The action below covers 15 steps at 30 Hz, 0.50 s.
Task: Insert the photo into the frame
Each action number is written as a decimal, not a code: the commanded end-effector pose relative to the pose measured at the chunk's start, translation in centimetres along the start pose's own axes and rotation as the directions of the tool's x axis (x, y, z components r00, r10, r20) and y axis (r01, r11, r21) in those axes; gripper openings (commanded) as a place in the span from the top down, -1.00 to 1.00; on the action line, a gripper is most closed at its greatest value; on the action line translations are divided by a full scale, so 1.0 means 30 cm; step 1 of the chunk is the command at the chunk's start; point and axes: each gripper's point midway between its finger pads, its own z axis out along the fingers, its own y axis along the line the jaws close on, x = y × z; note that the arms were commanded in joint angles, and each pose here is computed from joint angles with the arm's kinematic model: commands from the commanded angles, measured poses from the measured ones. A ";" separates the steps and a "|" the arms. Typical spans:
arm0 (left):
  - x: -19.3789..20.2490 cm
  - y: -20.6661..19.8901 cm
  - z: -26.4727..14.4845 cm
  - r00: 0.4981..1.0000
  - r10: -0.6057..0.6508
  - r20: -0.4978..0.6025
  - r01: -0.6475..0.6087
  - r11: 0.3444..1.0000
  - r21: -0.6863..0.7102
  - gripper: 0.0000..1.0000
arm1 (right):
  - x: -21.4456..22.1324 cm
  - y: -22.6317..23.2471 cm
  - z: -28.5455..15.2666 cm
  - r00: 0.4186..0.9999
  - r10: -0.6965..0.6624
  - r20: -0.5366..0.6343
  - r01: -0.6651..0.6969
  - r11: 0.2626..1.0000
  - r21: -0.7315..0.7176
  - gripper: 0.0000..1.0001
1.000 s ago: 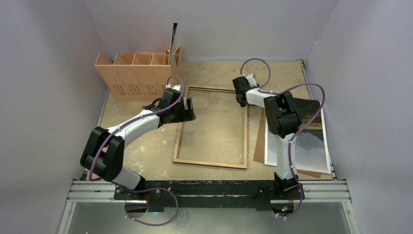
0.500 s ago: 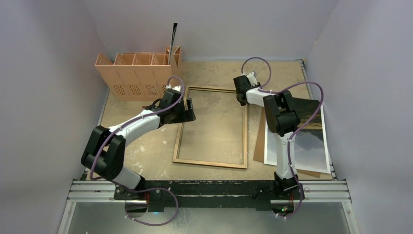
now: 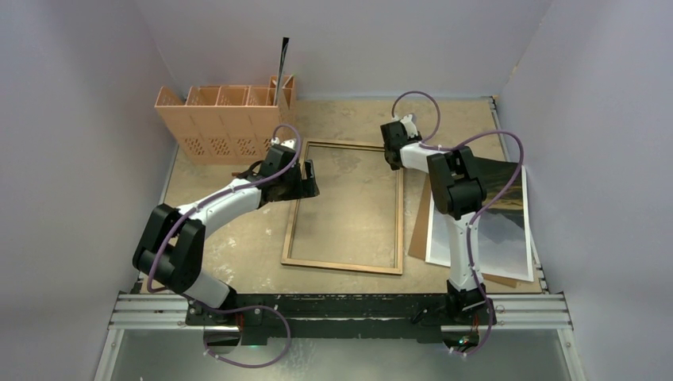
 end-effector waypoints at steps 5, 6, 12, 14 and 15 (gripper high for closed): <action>-0.003 -0.017 0.013 1.000 -0.003 0.002 0.003 0.999 0.033 -0.59 | -0.067 -0.041 -0.002 0.994 0.103 0.037 -0.103 0.995 0.018 1.00; -0.005 -0.020 0.013 1.000 -0.003 0.003 0.003 0.999 0.038 -0.59 | -0.077 -0.049 -0.009 0.993 0.113 0.044 -0.114 0.993 0.018 1.00; 0.001 -0.064 0.012 1.000 0.002 -0.012 -0.001 0.994 0.109 -0.59 | -0.156 -0.117 -0.072 0.982 0.169 0.083 -0.170 0.985 0.008 1.00; 0.004 -0.092 0.010 1.000 0.003 -0.016 0.000 0.988 0.152 -0.59 | -0.172 -0.139 -0.091 0.979 0.186 0.087 -0.186 0.983 -0.001 1.00; 0.002 -0.107 0.010 1.000 0.003 -0.014 -0.001 0.985 0.173 -0.59 | -0.181 -0.150 -0.103 0.978 0.189 0.090 -0.190 0.982 -0.008 1.00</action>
